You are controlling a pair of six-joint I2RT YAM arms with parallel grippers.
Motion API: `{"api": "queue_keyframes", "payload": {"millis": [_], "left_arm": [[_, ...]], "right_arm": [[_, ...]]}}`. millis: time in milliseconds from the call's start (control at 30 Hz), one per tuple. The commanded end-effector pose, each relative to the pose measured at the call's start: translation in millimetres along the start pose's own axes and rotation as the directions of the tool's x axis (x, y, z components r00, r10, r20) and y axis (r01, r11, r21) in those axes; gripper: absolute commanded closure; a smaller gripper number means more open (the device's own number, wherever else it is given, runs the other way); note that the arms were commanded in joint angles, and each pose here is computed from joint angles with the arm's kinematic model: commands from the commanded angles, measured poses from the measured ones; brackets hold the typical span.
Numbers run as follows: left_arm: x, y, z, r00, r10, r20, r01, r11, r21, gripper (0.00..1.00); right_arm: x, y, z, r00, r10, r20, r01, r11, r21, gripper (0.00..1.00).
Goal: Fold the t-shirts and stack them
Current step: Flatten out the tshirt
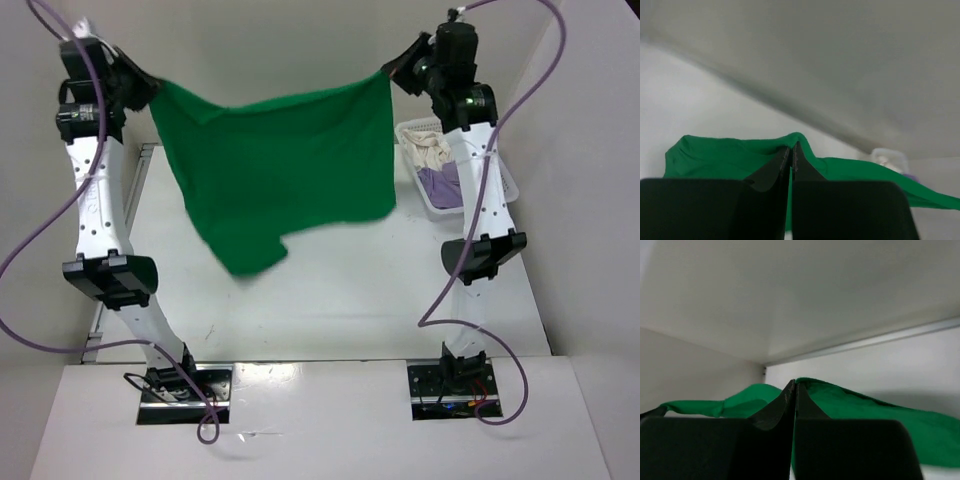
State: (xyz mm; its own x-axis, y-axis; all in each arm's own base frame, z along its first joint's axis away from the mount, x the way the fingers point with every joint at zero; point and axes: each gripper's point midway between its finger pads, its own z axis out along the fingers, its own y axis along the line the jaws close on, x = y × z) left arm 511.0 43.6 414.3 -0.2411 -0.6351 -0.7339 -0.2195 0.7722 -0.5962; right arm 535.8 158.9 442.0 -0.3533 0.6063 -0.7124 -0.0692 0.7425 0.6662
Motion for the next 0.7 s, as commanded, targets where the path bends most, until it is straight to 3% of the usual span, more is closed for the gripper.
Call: {"api": "queue_keyframes", "payload": {"millis": [0, 200, 300, 333, 467, 600, 667], "left_arm": [[-87, -92, -87, 0.966, -0.036, 0.257, -0.049, 0.947, 0.318, 0.97], [-108, -106, -121, 0.945, -0.053, 0.322, -0.076, 0.924, 0.375, 0.97], [-98, -94, -119, 0.948, -0.013, 0.319, -0.099, 0.939, 0.330, 0.97], [-77, -73, -96, 0.966, -0.006, 0.257, -0.070, 0.955, 0.287, 0.97], [-45, -39, -94, 0.973, 0.042, 0.226, -0.088, 0.976, 0.198, 0.97], [21, 11, -87, 0.993, 0.033, 0.114, -0.047, 0.992, 0.115, 0.97], [76, 53, -72, 1.000, 0.007, -0.003, -0.007, 0.999, 0.038, 0.97]], "right_arm": [[-82, 76, -83, 0.972, 0.027, 0.234, 0.027, 0.973, -0.227, 1.00], [-99, 72, -103, 0.966, 0.028, 0.256, 0.035, 0.970, -0.240, 1.00], [-78, 50, -84, 0.983, 0.012, 0.183, 0.023, 0.982, -0.190, 1.00], [-56, 31, -70, 0.994, 0.004, 0.112, 0.013, 0.989, -0.150, 1.00], [8, -30, -38, 0.999, -0.030, -0.034, 0.028, 0.999, -0.041, 1.00], [74, -99, -26, 0.988, -0.013, -0.155, 0.029, 0.995, 0.100, 1.00], [111, -135, -28, 0.977, 0.012, -0.213, 0.026, 0.984, 0.175, 1.00]]}}
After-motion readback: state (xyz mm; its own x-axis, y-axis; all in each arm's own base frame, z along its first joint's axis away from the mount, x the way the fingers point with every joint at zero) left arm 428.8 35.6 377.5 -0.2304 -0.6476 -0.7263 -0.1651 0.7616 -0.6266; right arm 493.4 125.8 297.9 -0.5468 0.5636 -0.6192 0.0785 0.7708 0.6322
